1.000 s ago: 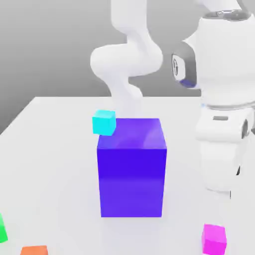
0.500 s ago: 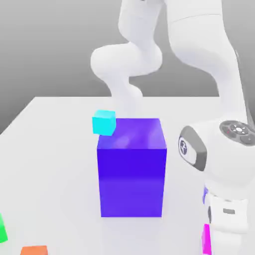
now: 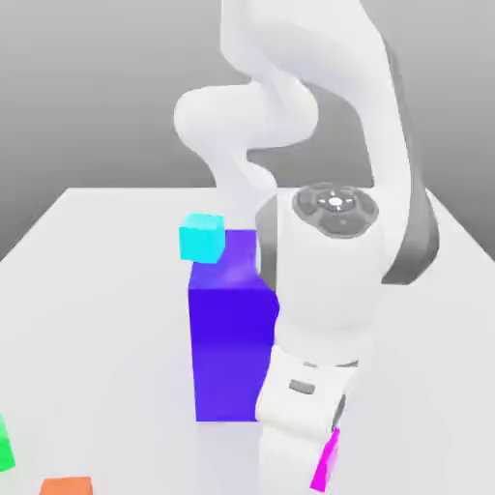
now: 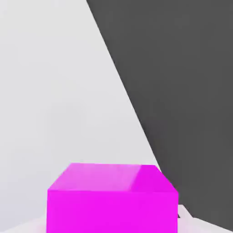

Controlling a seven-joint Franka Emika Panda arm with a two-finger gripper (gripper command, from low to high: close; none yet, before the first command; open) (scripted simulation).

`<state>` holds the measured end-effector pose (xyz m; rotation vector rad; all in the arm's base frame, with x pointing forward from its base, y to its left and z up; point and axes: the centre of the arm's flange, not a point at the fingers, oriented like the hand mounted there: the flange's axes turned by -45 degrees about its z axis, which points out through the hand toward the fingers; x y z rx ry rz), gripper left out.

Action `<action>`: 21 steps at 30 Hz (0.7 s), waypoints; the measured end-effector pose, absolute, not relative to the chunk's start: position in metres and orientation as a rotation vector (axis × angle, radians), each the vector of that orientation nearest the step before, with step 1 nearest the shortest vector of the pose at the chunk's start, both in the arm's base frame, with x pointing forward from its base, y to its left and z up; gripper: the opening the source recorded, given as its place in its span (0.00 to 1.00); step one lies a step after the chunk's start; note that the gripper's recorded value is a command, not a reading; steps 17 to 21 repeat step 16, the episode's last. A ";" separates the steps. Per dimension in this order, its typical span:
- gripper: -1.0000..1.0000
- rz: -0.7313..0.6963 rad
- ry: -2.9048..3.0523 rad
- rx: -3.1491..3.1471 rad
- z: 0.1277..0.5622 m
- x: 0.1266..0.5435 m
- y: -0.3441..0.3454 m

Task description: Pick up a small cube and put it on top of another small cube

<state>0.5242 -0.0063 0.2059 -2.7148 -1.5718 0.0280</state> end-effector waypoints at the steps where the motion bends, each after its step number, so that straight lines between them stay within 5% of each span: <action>1: 0.00 0.029 -1.524 -2.741 0.208 0.524 -0.031; 9: 0.00 0.016 -1.120 -2.928 0.228 0.482 -0.232; 12: 0.00 0.004 -0.964 -2.987 0.198 0.455 -0.305; 13: 1.00 0.002 -0.938 -2.996 0.186 0.449 -0.317; 21: 1.00 0.002 -0.938 -2.996 0.186 0.449 -0.317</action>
